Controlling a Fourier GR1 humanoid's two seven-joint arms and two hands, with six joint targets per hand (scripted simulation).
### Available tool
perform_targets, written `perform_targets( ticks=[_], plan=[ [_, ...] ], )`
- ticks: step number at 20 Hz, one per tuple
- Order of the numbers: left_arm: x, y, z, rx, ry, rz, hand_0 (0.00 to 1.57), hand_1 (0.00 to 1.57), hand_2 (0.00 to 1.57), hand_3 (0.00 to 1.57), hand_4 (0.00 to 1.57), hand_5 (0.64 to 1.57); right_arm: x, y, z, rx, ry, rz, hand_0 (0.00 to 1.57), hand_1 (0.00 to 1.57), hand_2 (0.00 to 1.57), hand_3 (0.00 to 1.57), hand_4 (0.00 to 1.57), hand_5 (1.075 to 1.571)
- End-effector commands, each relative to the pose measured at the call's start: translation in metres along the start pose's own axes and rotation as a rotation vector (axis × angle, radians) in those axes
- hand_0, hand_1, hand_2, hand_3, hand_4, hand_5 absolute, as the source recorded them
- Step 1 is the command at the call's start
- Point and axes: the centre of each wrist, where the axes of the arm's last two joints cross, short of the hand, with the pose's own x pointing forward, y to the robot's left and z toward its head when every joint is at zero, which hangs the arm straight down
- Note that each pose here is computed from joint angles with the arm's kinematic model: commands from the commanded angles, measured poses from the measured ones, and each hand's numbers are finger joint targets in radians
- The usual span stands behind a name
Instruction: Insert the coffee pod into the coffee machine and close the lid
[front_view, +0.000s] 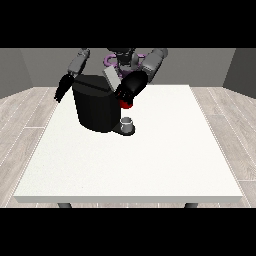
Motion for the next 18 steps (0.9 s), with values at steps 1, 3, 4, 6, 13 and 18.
perform_targets(
  ticks=[1, 3, 4, 6, 13, 18],
  plan=[
    [-0.005, -0.007, 0.003, 0.004, -0.026, -0.043, 0.92, 0.92, 0.98, 0.69, 0.00, 1.571, -0.001, 0.006, 0.003, -0.017, -0.009, 0.013, 0.00, 0.00, 0.00, 0.00, 0.11, 1.571],
    [-0.001, 0.002, 0.001, 0.056, -0.037, -0.075, 0.74, 0.74, 0.87, 0.65, 0.00, 1.571, 0.006, 0.006, -0.002, -0.005, -0.037, 0.012, 0.00, 0.00, 0.00, 0.00, 0.16, 1.571],
    [-0.003, 0.032, 0.005, 0.046, -0.010, -0.088, 0.51, 0.51, 0.78, 0.60, 0.00, 1.571, -0.002, -0.002, -0.004, -0.019, -0.017, 0.000, 0.00, 0.00, 0.00, 0.00, 0.16, 1.571],
    [-0.006, 0.006, 0.004, 0.041, 0.003, -0.097, 0.00, 0.00, 0.67, 0.54, 0.00, 1.571, 0.000, -0.006, -0.004, -0.011, -0.004, 0.013, 0.00, 0.00, 0.00, 0.00, 0.09, 1.571],
    [-0.010, 0.000, 0.004, 0.029, 0.009, -0.079, 0.00, 0.00, 0.53, 0.45, 0.00, 1.571, -0.003, -0.013, -0.002, -0.003, 0.021, 0.030, 0.00, 0.00, 0.00, 0.00, 0.12, 1.571],
    [-0.019, -0.024, 0.009, -0.033, 0.018, -0.039, 0.00, 0.00, 0.30, 0.20, 0.00, 1.571, -0.028, -0.002, 0.018, -0.021, 0.073, 0.006, 0.00, 0.00, 0.00, 0.00, 0.15, 1.571]
  ],
)
